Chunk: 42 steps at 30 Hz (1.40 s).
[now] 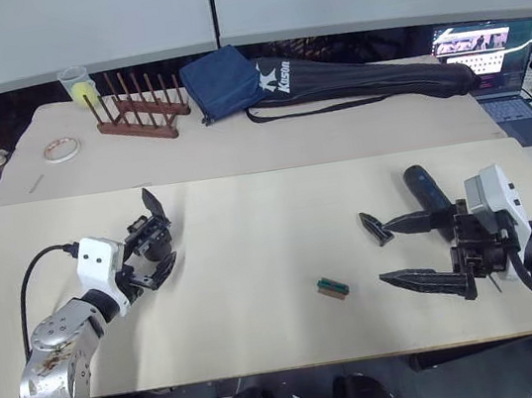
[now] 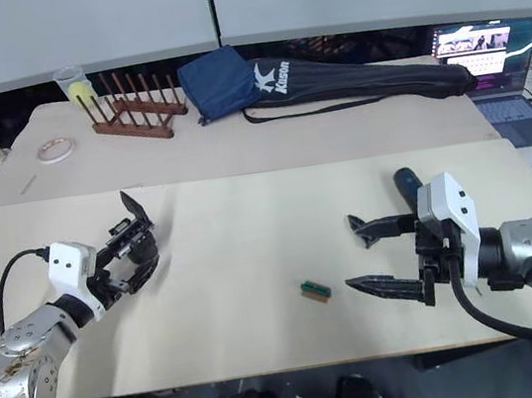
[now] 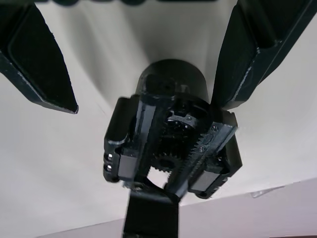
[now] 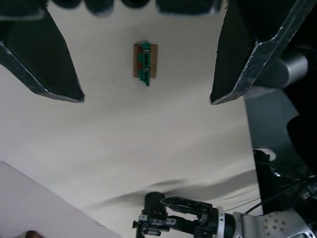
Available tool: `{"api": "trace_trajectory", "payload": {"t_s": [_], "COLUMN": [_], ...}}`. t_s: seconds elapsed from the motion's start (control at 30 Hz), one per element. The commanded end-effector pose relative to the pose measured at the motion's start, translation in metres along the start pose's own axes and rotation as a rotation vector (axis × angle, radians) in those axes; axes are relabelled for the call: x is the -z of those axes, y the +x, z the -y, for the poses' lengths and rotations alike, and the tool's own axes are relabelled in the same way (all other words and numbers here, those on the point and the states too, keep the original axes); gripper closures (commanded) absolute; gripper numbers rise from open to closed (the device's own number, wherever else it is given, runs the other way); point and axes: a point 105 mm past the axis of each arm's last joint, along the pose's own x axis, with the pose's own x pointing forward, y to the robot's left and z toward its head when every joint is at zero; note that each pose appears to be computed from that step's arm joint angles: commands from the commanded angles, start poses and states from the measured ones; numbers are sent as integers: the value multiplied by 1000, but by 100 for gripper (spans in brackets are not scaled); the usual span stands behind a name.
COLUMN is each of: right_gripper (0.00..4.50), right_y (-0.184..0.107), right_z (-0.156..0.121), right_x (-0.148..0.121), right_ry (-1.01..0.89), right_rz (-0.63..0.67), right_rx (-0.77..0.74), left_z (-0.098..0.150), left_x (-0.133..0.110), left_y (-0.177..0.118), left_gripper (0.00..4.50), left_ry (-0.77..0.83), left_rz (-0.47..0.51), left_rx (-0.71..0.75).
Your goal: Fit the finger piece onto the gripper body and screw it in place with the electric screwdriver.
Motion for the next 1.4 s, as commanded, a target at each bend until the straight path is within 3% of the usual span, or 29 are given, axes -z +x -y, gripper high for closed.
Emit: {"api": "trace_trajectory", "payload": {"t_s": [0.03, 0.37, 0.77, 1.03, 1.17, 1.33, 1.4], "right_gripper": [2, 2, 2, 2, 0, 0, 0], "right_y": [-2, -2, 0, 3, 4, 5, 6], "right_z": [1, 2, 4, 4, 3, 1, 0], "right_x": [-10, -8, -10, -11, -12, -11, -11], "right_ry": [-53, -61, -73, -70, -69, -63, -62], "right_rz": [29, 30, 33, 41, 45, 49, 51], "right_rx": [17, 25, 15, 11, 12, 9, 7], "left_z": [1, -6, -19, -12, -12, 0, 15], "left_x": [-14, -8, -1, -5, 0, -2, -7], "left_y": [-2, -18, 5, 25, 22, 18, 19], "left_gripper": [0, 0, 0, 0, 113, 121, 121], "left_ry": [33, 29, 57, 42, 57, 41, 25], "left_rz": [31, 3, -7, 50, 43, 63, 81], "left_rx": [-10, -45, -23, 8, -6, 13, 36]}}
